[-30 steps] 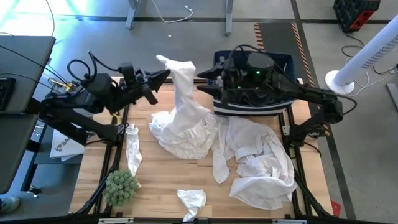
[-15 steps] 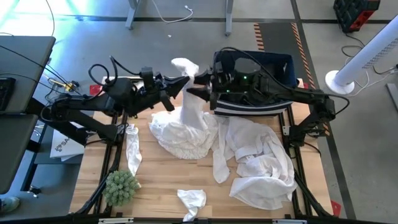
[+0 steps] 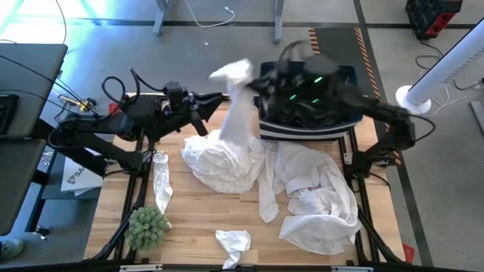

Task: Sort clothes
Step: Put the white short into the blue laundry organizer

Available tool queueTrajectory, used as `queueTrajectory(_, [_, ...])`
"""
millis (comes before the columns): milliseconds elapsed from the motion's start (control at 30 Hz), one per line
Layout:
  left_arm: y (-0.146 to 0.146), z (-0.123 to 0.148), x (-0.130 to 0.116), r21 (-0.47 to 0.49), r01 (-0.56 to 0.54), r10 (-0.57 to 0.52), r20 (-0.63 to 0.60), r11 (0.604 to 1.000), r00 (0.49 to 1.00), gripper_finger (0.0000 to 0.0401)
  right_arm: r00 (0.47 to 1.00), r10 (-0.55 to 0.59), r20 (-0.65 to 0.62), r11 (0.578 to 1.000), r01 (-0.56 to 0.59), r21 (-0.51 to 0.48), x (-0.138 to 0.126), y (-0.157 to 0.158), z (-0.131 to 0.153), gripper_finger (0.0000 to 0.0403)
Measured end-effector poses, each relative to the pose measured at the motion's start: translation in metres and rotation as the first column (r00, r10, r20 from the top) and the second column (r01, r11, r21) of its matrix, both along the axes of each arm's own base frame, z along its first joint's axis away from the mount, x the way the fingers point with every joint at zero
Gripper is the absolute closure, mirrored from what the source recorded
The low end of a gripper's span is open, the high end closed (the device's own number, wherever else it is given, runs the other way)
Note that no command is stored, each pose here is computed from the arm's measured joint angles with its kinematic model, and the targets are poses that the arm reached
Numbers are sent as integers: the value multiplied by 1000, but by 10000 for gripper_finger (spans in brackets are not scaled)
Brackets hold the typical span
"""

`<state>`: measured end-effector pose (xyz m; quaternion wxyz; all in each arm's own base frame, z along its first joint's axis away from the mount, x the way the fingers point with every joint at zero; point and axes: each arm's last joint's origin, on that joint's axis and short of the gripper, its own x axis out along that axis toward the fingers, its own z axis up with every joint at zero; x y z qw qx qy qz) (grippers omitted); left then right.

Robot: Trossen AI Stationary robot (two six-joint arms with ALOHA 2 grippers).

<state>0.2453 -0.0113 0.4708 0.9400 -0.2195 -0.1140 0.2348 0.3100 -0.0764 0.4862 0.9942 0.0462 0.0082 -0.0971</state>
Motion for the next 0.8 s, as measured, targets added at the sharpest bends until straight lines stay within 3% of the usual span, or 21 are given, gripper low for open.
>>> queueTrajectory(200, [3, -4, -19, -57, -10, 6, -75, 998, 997, 257, 945, -290, -150, 951, 267, -154, -59, -23, 42, 399])
queueTrajectory(300, [3, -3, -23, -55, -10, 6, -80, 998, 997, 253, 914, -358, -190, 930, 332, -157, -80, -36, 50, 398])
queueTrajectory(400, [3, -2, -25, -42, -11, 7, -85, 999, 996, 252, 877, -374, -300, 927, 342, -156, -91, -53, 39, 400])
queueTrajectory(567, [3, -5, -25, -38, -13, 8, -116, 999, 993, 252, 749, -260, -610, 951, 307, -29, -90, -88, -33, 400])
queueTrajectory(700, [3, -8, -25, -57, -15, 8, -137, 998, 991, 252, 732, -130, -669, 951, 283, 125, -77, -113, -106, 400])
queueTrajectory(800, [3, -11, -25, -71, -19, 8, -154, 997, 988, 252, 684, -134, -717, 909, 373, 185, -72, -124, -165, 400])
